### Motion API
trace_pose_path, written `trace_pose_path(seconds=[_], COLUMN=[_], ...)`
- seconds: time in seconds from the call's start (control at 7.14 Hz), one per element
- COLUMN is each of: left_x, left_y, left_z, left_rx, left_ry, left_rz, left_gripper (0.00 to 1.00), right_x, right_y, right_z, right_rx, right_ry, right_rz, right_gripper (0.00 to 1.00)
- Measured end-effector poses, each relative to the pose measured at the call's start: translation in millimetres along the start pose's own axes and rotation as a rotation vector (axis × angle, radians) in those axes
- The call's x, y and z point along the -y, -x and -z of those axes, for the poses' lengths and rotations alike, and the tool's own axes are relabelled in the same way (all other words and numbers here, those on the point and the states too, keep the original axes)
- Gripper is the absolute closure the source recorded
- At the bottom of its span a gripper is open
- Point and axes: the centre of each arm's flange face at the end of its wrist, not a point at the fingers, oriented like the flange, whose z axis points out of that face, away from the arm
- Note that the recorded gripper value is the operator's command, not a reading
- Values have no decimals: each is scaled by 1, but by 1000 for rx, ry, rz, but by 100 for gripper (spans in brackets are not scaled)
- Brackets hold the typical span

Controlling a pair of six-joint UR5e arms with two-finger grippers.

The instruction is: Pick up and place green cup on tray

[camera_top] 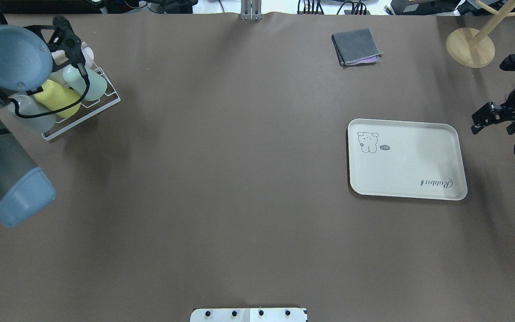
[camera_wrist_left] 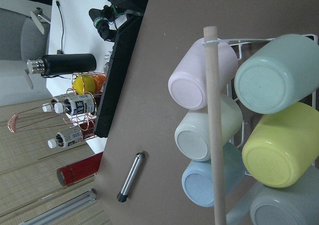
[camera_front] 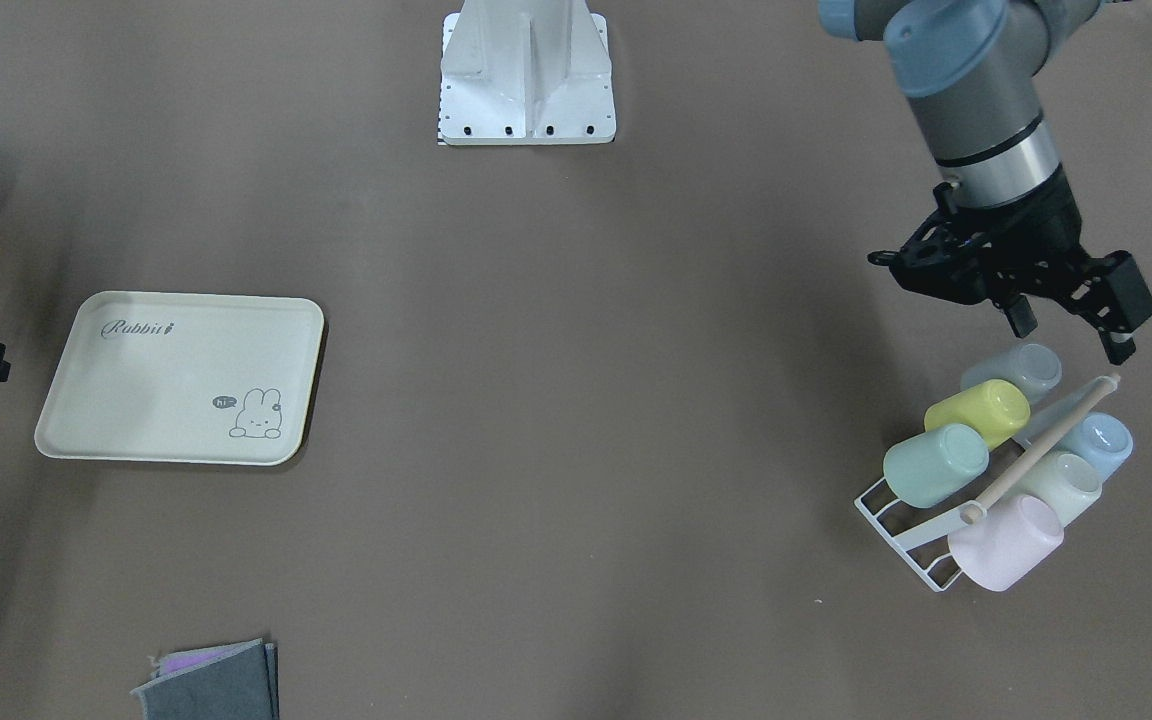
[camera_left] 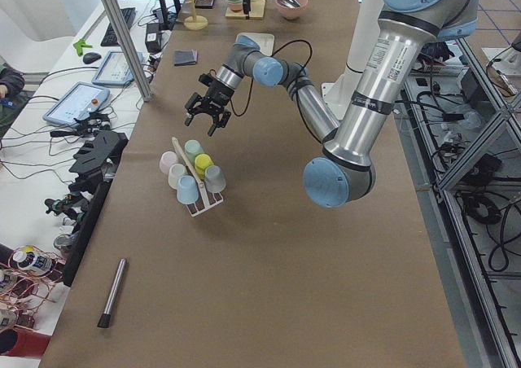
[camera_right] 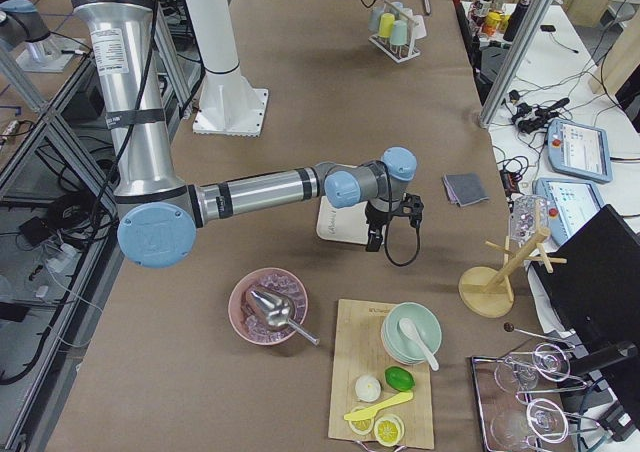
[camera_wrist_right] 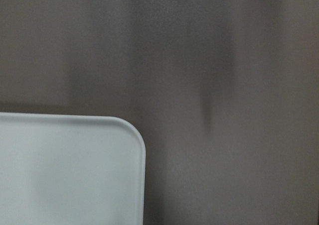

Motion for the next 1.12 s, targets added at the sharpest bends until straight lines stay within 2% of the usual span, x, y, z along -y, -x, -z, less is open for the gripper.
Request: trace_pose_path(seconds=[0.14, 0.42, 0.7, 0.84, 0.98, 1.12], left_x=[14, 36, 53, 63, 70, 73], left_y=[-15, -16, -32, -46, -69, -97], left_z=[6, 17, 18, 12, 3, -10], left_rx=[49, 200, 335, 379, 421, 465], left_ry=[18, 39, 81, 104, 123, 154], left_rz=[-56, -235, -465, -606, -726, -824], left_gripper=[1, 1, 1, 1, 1, 1], right_x=[2, -3, -8, -10, -11, -13], right_y=[-5, -5, -1, 6, 13, 16], right_z=[-21, -42, -54, -59, -61, -62], right_rx=[46, 84, 92, 94, 96, 98], right_ry=[-21, -19, 10, 21, 28, 35], right_rz=[-33, -89, -93, -84, -75, -72], right_gripper=[3, 8, 26, 48, 66, 79])
